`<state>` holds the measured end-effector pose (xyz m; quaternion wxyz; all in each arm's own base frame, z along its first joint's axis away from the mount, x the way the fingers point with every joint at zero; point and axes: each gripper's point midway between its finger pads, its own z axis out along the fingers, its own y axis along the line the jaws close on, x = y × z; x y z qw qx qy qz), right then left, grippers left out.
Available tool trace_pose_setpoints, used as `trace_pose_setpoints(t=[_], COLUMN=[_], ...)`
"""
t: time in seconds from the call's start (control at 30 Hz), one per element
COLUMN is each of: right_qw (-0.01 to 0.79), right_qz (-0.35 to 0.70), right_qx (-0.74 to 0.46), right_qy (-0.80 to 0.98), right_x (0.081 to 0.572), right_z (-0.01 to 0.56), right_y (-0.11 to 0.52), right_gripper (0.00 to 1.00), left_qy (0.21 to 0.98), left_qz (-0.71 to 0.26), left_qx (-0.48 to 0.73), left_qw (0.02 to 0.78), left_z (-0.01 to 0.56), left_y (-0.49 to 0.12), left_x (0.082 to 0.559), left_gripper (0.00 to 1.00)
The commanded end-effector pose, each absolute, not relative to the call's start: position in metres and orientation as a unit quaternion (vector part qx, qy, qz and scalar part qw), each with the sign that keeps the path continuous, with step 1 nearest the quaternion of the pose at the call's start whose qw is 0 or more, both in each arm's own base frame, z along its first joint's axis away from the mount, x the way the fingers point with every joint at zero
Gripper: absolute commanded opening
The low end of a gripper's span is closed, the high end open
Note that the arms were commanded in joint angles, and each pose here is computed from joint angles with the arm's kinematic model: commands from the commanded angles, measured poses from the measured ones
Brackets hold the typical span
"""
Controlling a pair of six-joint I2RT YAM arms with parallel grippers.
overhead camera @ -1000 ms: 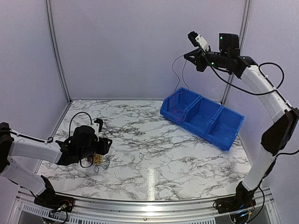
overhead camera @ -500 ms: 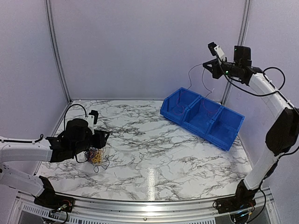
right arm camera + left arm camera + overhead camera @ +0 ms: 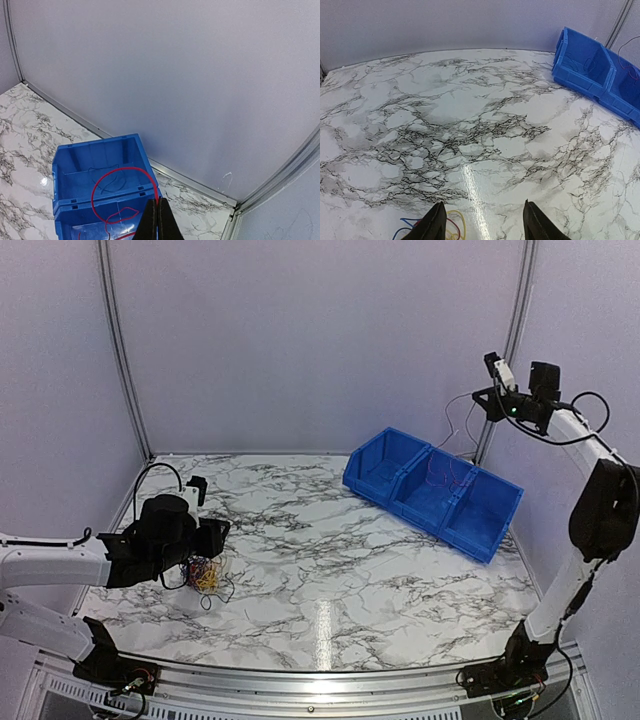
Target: Untangle the cables
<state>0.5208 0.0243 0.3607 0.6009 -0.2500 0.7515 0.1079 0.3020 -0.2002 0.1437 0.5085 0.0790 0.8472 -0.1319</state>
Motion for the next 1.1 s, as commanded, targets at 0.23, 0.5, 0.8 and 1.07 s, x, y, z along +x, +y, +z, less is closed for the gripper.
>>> trace_pose_setpoints(t=[0.23,0.5,0.8,1.07], right_qw=[0.535,0.475,0.416,0.442], right_qz=[0.144,0.105,0.09,0.062], right_qx=[-0.262,-0.274,-0.266,-0.256], right_qy=[0.79,0.83,0.865,0.857], right_x=[0.546,0.562,0.551,0.523], right_z=[0.281,0.215,0.183,0.233], right_y=[0.039,0.054,0.053,0.056], right_gripper=[0.0,0.0,0.04,0.46], left_qy=[0.847,0.85,0.849,0.861], left_qz=[-0.116,-0.118,-0.117,-0.104], left_qx=[0.076,0.08,0.074,0.054], left_qw=[0.513,0.508,0.51,0.494], left_z=[0.15,0.148,0.154,0.149], left_y=[-0.196,-0.199,-0.195,-0.19], left_x=[0.306,0.306,0.304,0.305], left_gripper=[0.55,0.55,0.55,0.58])
